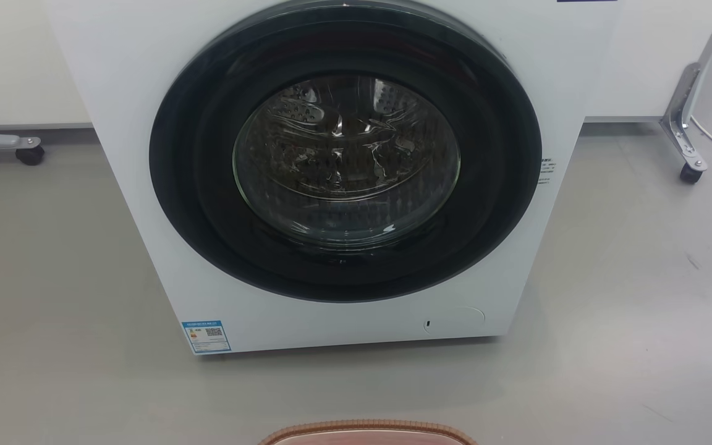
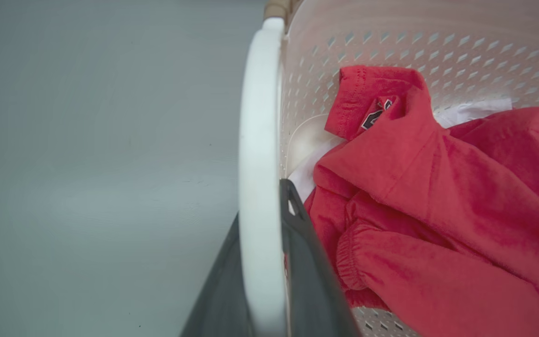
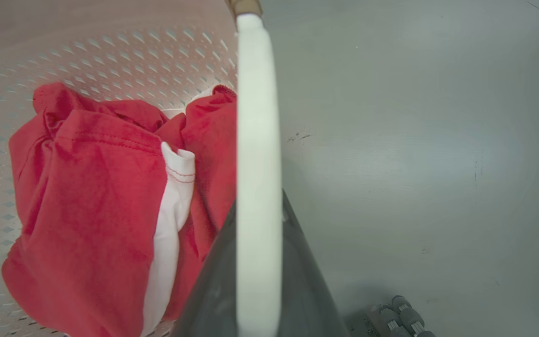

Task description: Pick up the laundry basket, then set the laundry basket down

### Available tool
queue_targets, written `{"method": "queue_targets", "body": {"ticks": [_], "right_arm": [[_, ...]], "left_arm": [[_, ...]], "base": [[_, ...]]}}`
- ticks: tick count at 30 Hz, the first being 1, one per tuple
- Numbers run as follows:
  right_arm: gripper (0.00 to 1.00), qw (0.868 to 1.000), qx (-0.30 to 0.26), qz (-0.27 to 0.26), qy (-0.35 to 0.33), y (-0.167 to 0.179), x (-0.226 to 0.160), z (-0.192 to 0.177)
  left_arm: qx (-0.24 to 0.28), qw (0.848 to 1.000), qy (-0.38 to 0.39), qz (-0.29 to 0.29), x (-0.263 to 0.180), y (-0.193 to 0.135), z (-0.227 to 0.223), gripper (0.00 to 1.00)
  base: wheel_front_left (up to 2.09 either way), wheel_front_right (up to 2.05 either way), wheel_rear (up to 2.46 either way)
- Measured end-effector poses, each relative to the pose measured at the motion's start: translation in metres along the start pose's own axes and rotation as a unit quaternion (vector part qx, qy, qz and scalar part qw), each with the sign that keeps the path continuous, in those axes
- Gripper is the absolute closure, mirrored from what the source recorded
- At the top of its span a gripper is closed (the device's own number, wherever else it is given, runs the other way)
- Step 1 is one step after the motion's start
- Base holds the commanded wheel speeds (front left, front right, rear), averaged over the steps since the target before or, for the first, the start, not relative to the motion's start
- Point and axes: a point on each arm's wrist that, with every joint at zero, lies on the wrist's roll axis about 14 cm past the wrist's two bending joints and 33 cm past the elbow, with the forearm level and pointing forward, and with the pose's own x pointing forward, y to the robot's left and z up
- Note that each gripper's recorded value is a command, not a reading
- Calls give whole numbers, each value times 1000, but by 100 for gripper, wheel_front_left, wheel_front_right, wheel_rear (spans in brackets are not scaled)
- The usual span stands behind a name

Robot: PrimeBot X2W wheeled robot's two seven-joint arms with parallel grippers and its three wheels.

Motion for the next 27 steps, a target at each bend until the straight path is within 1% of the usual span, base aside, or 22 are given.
{"method": "queue_targets", "body": {"ticks": [16, 27], "right_arm": [[100, 1000, 12, 1, 3, 0, 4, 1], [100, 999, 0, -3, -43, -5, 23, 70]], "left_arm": [[-3, 1000, 6, 2, 5, 1, 1, 100], [-2, 1000, -31, 1, 28, 1, 58, 100]], "base": [[0, 0, 0], [0, 0, 0]]}}
